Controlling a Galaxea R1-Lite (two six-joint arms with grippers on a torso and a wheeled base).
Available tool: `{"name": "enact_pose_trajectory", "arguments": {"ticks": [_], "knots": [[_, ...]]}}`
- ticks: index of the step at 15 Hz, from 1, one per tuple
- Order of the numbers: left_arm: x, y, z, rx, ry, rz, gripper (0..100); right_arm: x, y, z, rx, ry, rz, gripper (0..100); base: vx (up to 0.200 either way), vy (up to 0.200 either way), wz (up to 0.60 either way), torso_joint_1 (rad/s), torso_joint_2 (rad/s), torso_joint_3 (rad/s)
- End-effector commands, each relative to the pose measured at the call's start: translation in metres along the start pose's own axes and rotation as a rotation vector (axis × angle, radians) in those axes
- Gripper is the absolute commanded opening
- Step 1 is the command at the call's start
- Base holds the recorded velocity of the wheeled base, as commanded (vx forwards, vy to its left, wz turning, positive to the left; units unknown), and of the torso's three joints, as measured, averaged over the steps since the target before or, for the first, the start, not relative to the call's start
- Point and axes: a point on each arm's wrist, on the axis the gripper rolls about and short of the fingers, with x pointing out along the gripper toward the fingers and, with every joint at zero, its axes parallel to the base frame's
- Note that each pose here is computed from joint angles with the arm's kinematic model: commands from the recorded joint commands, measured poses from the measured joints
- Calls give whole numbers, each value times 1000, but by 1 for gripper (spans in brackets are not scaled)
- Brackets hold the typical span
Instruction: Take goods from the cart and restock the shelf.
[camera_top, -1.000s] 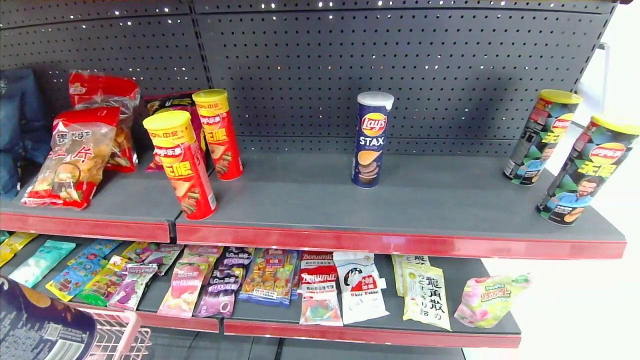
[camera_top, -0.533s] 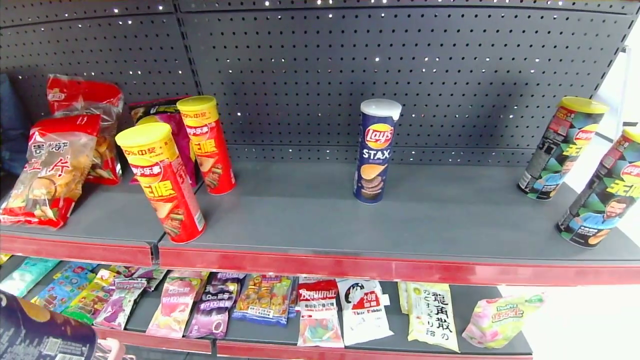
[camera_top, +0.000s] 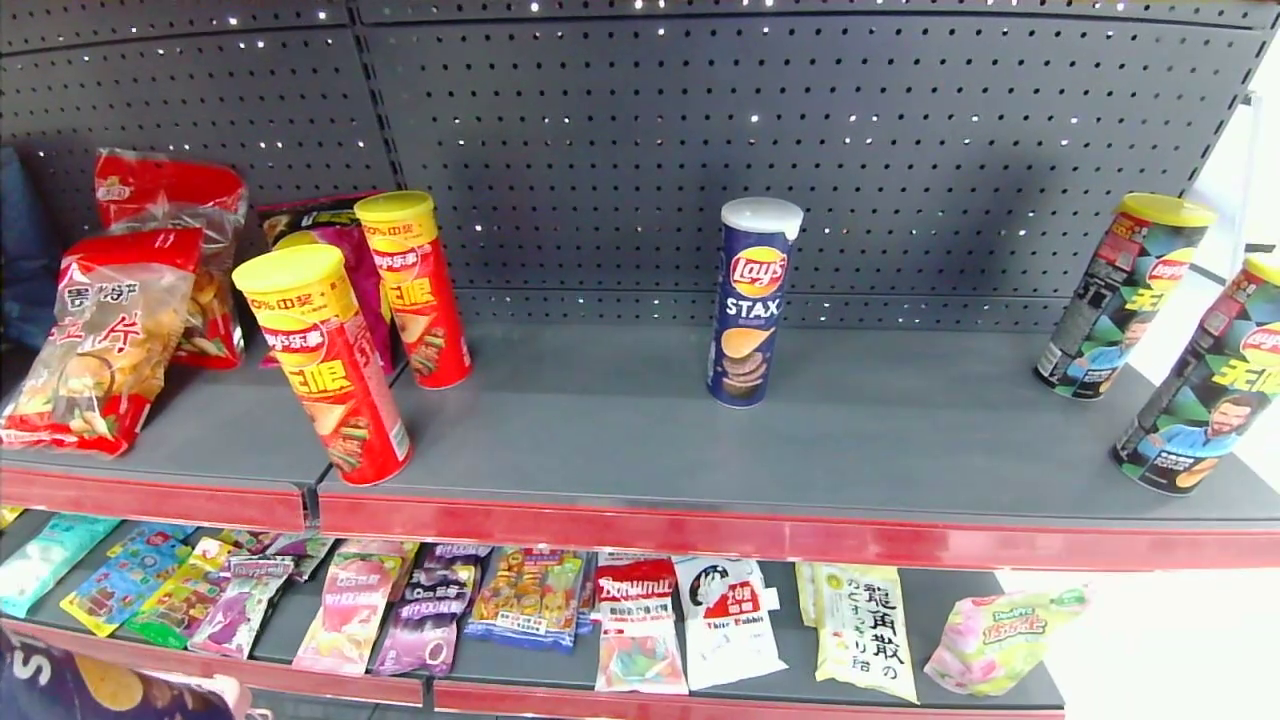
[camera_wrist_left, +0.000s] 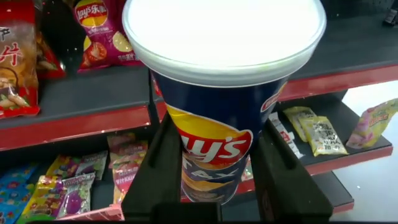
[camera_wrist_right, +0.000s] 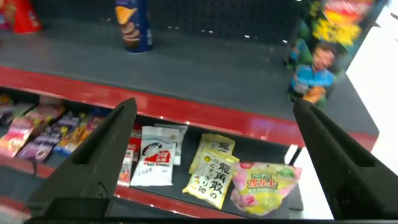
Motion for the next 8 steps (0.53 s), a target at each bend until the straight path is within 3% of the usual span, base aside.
{"name": "enact_pose_trajectory", "arguments": {"ticks": [1,5,8], "knots": [[13,5,3,-22,60,0,0,88,-12,59,-48,179,148,100,0,0,0,0,0,0],[23,10,12,-32,93,46,0,171,6,77,10,295,320,100,0,0,0,0,0,0],[30,13,17,-27,102,50,0,222,23,81,40,326,434,100,0,0,0,0,0,0]]}}
